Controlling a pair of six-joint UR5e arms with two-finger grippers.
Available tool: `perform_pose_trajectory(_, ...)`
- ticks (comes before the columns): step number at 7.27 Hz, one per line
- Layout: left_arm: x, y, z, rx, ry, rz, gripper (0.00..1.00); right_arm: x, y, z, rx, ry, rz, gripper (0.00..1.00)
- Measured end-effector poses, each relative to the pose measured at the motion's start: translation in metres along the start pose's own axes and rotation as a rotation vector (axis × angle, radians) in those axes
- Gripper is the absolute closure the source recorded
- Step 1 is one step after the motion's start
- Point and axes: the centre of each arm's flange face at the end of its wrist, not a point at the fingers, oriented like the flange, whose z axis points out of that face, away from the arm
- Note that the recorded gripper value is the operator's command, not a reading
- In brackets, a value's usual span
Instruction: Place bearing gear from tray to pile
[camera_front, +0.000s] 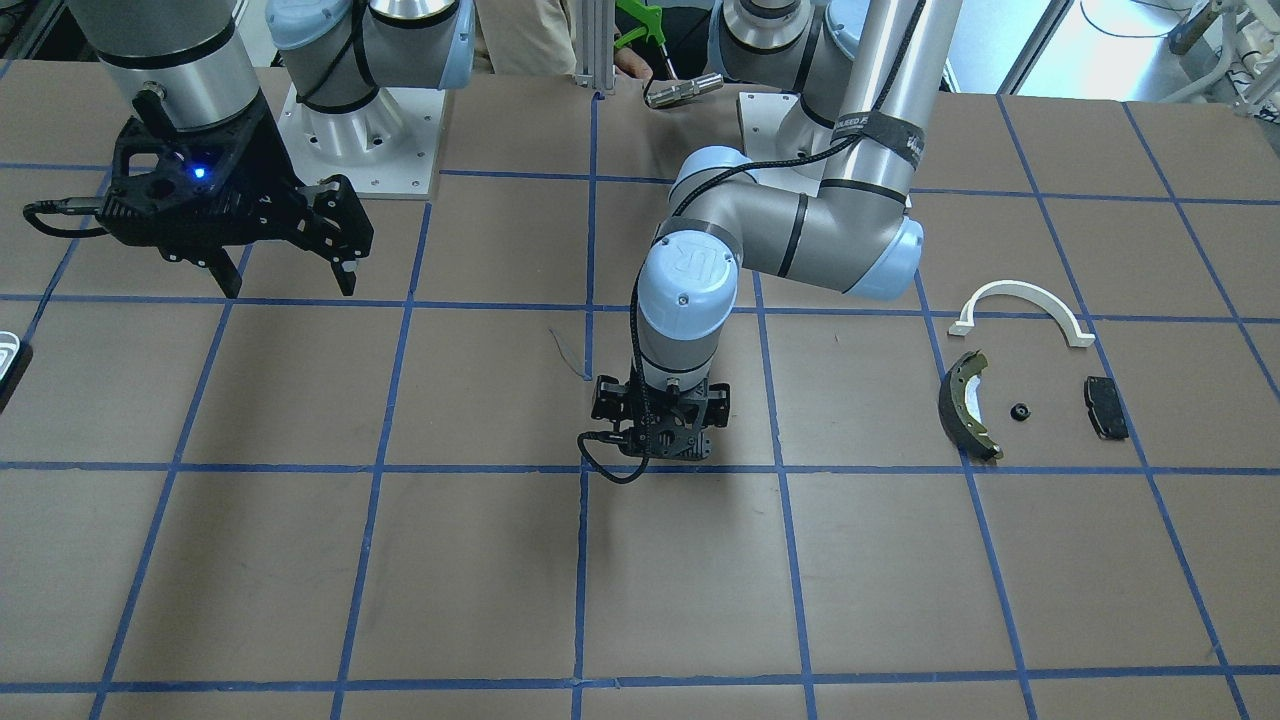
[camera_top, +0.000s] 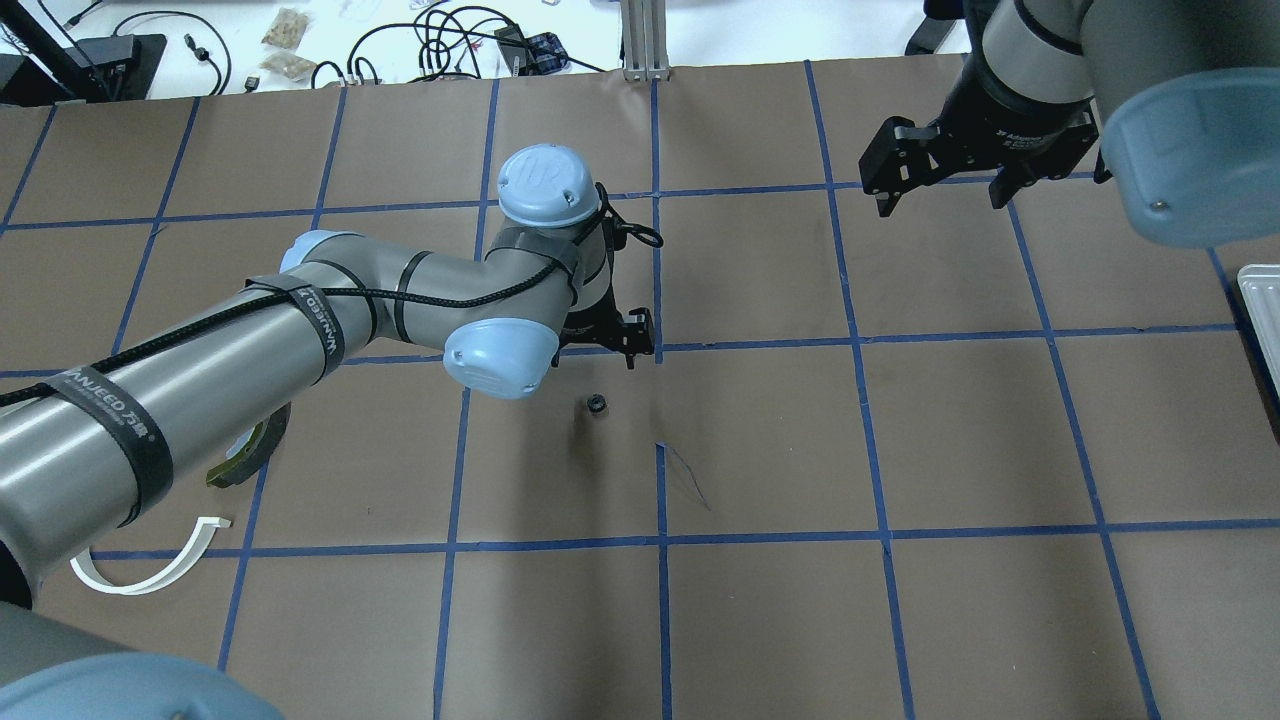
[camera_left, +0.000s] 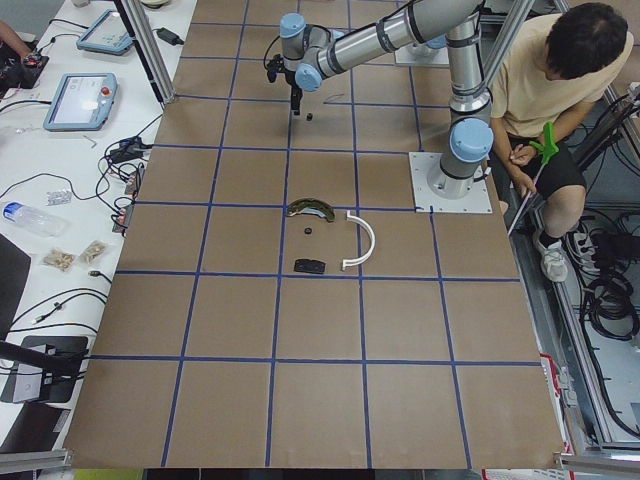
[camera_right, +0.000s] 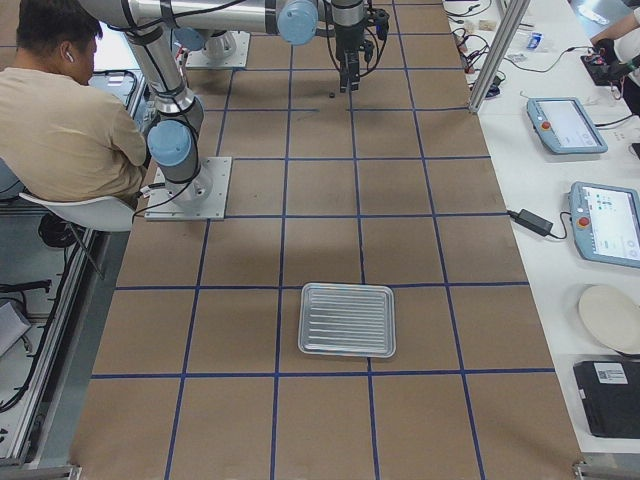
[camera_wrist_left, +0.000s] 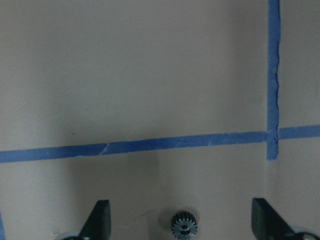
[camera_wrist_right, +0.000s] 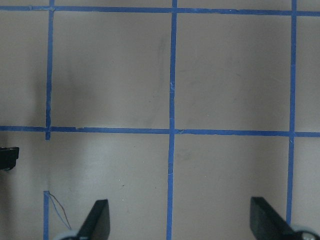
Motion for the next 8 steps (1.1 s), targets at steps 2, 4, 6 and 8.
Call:
perform_pose_trajectory(2,0.001,0.006,0.014,-0.021,-0.007,0.009,0.35,0.000,0.003,0.001,-0.003,0.000,0.002,0.00)
perform_pose_trajectory(4,0.001,0.008,0.021,-0.030,-0.007,0.011,0.35,0.000,0.007,0.000,-0.007,0.000,0.002,0.00)
perform_pose_trajectory(6,0.001,0.008,0.029,-0.044,-0.010,0.006,0.35,-0.001,0.008,0.001,-0.010,0.000,0.001,0.00)
perform_pose_trajectory(8,0.001,0.008,0.035,-0.053,-0.012,0.004,1.00,-0.001,0.008,0.002,-0.010,0.001,0.000,0.00)
